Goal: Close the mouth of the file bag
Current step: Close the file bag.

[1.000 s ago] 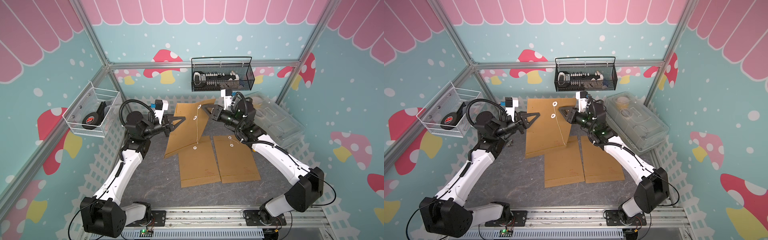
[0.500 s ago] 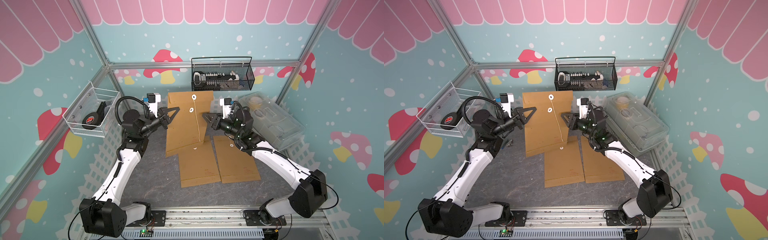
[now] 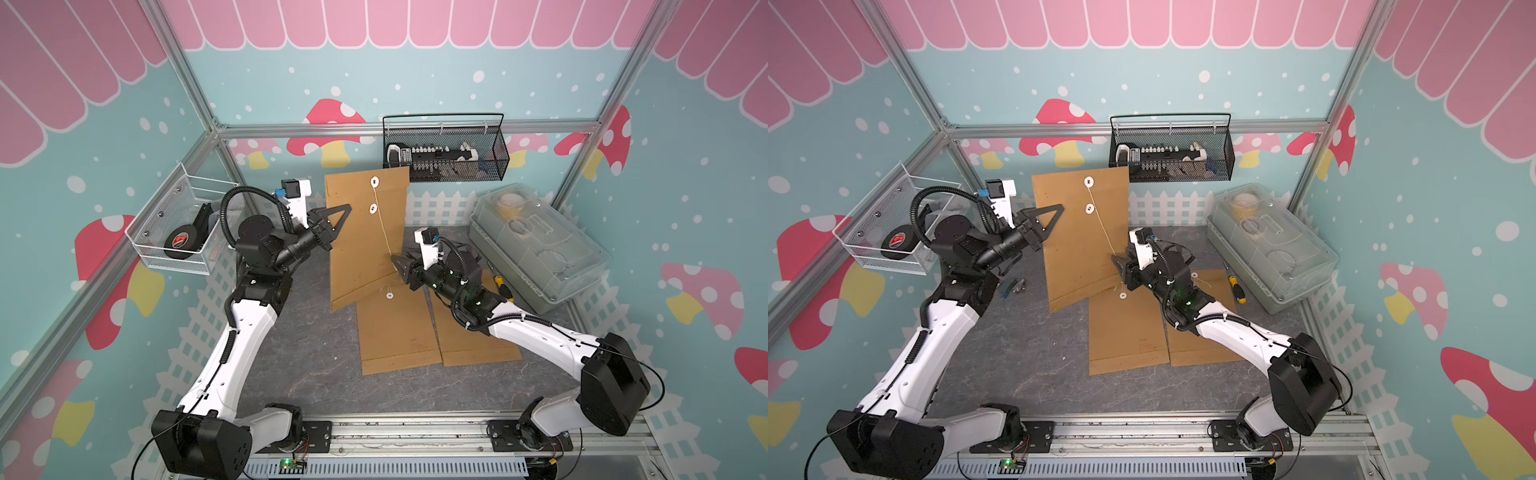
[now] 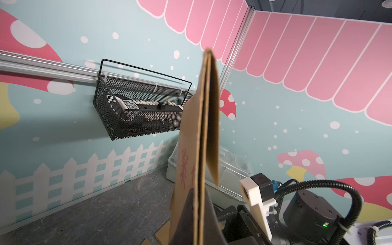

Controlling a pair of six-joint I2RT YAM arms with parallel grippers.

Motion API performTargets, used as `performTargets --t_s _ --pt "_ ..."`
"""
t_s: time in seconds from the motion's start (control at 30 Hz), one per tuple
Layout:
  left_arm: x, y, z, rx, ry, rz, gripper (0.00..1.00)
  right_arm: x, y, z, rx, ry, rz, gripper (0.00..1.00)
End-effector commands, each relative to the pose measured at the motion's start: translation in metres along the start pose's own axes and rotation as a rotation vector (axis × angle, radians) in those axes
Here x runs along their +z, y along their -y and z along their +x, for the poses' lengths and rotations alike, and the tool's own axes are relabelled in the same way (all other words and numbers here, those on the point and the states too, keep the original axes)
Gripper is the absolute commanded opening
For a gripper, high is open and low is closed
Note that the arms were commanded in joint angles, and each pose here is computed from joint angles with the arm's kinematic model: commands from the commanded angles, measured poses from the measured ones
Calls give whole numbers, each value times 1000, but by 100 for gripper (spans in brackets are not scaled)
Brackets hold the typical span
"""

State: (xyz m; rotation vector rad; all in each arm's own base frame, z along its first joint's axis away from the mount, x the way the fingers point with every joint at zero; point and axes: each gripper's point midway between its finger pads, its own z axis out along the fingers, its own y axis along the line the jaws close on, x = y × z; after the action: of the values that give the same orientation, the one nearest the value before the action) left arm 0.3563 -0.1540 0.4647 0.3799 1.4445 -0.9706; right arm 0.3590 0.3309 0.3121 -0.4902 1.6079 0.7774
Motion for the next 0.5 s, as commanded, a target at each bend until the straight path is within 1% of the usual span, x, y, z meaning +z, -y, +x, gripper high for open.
performTargets --t_s 0.0,0.27,0.47 --pt "-5 23 -27 27 46 24 0 9 8 3 -71 41 41 46" --pt "-6 40 -41 56 57 51 0 23 8 16 -118 37 55 40" --pt "-7 53 -47 76 60 74 0 32 8 8 -118 89 73 37"
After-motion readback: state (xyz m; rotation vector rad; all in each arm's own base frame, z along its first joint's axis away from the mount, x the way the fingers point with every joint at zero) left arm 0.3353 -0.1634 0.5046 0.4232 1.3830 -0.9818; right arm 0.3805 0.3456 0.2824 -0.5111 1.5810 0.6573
